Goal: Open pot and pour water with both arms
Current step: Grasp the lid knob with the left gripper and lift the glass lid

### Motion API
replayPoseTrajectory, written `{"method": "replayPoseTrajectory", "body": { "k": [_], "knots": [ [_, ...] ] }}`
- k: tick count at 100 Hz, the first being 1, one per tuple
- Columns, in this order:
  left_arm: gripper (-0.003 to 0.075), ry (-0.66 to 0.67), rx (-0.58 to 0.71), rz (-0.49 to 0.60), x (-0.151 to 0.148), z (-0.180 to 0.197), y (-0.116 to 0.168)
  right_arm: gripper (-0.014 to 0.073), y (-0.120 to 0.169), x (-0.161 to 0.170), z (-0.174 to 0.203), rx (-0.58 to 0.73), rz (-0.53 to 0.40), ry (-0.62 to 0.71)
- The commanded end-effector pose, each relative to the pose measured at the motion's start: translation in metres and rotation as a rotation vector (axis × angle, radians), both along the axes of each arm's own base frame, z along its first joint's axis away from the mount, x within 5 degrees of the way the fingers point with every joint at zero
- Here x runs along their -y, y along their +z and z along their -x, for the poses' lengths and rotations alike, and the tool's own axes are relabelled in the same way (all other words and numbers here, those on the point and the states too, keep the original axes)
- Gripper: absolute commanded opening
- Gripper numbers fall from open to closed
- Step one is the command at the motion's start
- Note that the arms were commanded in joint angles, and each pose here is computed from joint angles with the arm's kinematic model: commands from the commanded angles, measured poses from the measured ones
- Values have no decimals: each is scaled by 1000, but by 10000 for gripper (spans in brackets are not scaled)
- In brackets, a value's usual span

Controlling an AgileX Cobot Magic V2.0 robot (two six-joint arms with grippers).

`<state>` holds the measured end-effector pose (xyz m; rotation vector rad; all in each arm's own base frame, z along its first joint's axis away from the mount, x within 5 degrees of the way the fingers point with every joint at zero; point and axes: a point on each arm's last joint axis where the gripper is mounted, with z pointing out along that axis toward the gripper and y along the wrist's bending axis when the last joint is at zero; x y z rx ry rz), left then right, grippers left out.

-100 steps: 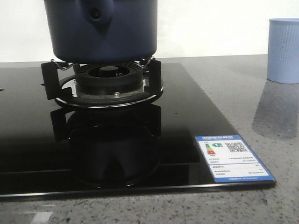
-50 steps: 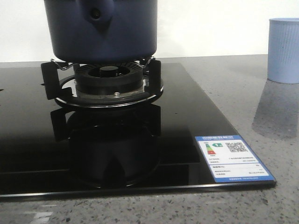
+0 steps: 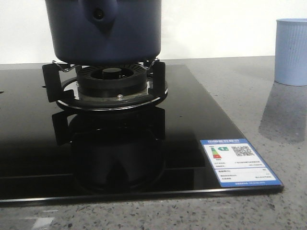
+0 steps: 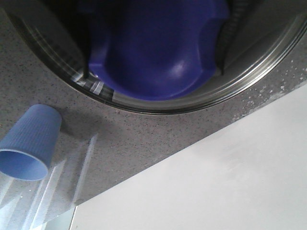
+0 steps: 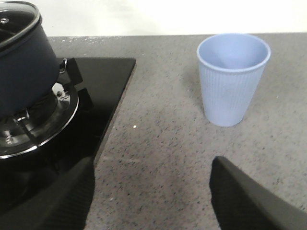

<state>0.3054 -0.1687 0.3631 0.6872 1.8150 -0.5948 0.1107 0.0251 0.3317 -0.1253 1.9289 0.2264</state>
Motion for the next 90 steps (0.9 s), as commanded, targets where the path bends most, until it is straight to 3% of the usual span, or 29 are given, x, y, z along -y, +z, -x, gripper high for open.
{"method": "replayPoseTrajectory", "body": {
  "k": [1, 15, 49, 68, 82, 90],
  "knots": [
    [366, 10, 106, 97, -4, 15, 47, 463, 17, 1, -4, 131, 22, -8],
    [367, 36, 189, 124, -15, 25, 74, 463, 13, 3, -6, 156, 69, -14],
    [367, 181, 317, 141, -77, 46, 114, 463, -12, 2, -13, 239, 53, -23],
    [367, 273, 362, 133, -107, 54, 125, 463, -34, 2, -14, 272, 86, -16],
    [367, 306, 362, 116, -122, 57, 127, 463, -36, 2, -16, 364, 101, -14],
    [367, 317, 355, 108, -127, 56, 126, 463, -41, 6, -23, 350, 118, -55]
  ]
}}
